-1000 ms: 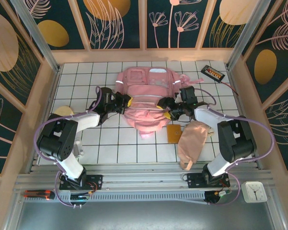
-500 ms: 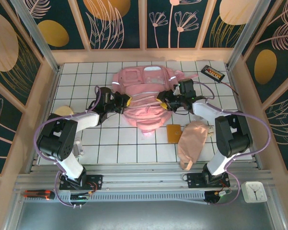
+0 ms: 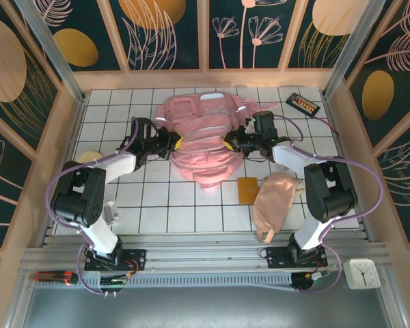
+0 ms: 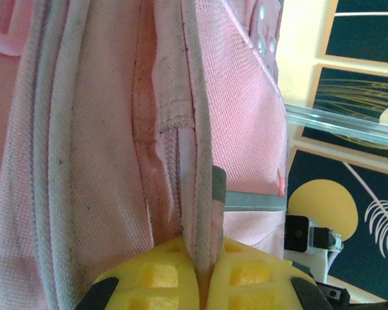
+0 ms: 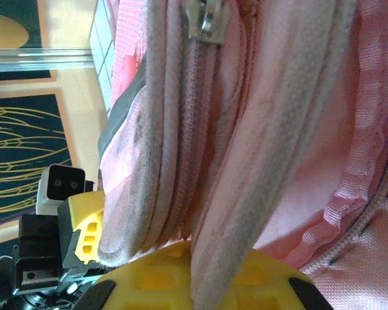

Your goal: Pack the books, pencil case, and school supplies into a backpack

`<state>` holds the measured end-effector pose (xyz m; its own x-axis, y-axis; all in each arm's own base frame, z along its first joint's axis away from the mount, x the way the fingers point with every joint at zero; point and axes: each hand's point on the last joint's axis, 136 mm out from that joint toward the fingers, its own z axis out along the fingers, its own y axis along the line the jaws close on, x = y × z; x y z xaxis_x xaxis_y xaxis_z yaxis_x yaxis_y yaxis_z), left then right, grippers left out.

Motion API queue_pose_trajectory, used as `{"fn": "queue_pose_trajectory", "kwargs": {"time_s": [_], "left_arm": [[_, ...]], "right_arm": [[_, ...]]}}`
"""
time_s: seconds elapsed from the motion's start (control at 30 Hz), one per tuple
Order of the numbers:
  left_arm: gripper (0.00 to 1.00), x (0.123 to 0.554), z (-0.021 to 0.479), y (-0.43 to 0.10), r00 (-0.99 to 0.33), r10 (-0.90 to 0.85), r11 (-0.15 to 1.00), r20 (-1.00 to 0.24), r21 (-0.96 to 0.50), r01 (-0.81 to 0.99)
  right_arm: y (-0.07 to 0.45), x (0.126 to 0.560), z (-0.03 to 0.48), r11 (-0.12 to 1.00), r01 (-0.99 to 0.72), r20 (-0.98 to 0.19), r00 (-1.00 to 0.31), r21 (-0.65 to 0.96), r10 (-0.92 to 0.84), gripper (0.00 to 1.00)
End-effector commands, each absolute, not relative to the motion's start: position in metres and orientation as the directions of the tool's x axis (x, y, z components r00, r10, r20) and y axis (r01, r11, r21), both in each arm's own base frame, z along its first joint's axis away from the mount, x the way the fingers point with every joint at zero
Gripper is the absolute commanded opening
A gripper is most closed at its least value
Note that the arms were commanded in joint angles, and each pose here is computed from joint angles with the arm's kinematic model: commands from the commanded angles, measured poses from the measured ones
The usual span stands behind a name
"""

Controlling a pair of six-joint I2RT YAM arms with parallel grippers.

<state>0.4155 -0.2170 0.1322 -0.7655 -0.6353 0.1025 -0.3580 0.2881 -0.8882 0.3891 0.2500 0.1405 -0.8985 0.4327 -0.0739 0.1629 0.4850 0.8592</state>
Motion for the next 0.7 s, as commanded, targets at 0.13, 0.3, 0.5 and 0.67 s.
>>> {"fn": "queue_pose_trajectory", "kwargs": {"time_s": [0.13, 0.3, 0.5, 0.67], "left_arm": [[0.40, 0.446, 0.158, -0.212, -0.875, -0.457, 0.531, -0.156, -0.838, -0.128], [0.56, 0.407, 0.175, -0.199, -0.895, -0.337, 0.660, -0.292, -0.752, -0.003], [0.56, 0.363, 0.183, -0.210, -0.887, -0.106, 0.818, -0.450, -0.546, 0.179], [0.57, 0.345, 0.182, -0.212, -0.874, -0.038, 0.856, -0.485, -0.466, 0.222]], "right_arm": [[0.300, 0.389, 0.170, 0.399, 0.114, -0.072, -0.904, 0.910, 0.422, 0.00], [0.326, 0.393, 0.187, 0.380, 0.093, -0.078, -0.908, 0.920, 0.411, 0.00], [0.340, 0.397, 0.193, 0.392, 0.078, -0.089, -0.916, 0.917, 0.391, 0.00], [0.347, 0.400, 0.194, 0.399, 0.078, -0.091, -0.917, 0.913, 0.388, 0.00]]}}
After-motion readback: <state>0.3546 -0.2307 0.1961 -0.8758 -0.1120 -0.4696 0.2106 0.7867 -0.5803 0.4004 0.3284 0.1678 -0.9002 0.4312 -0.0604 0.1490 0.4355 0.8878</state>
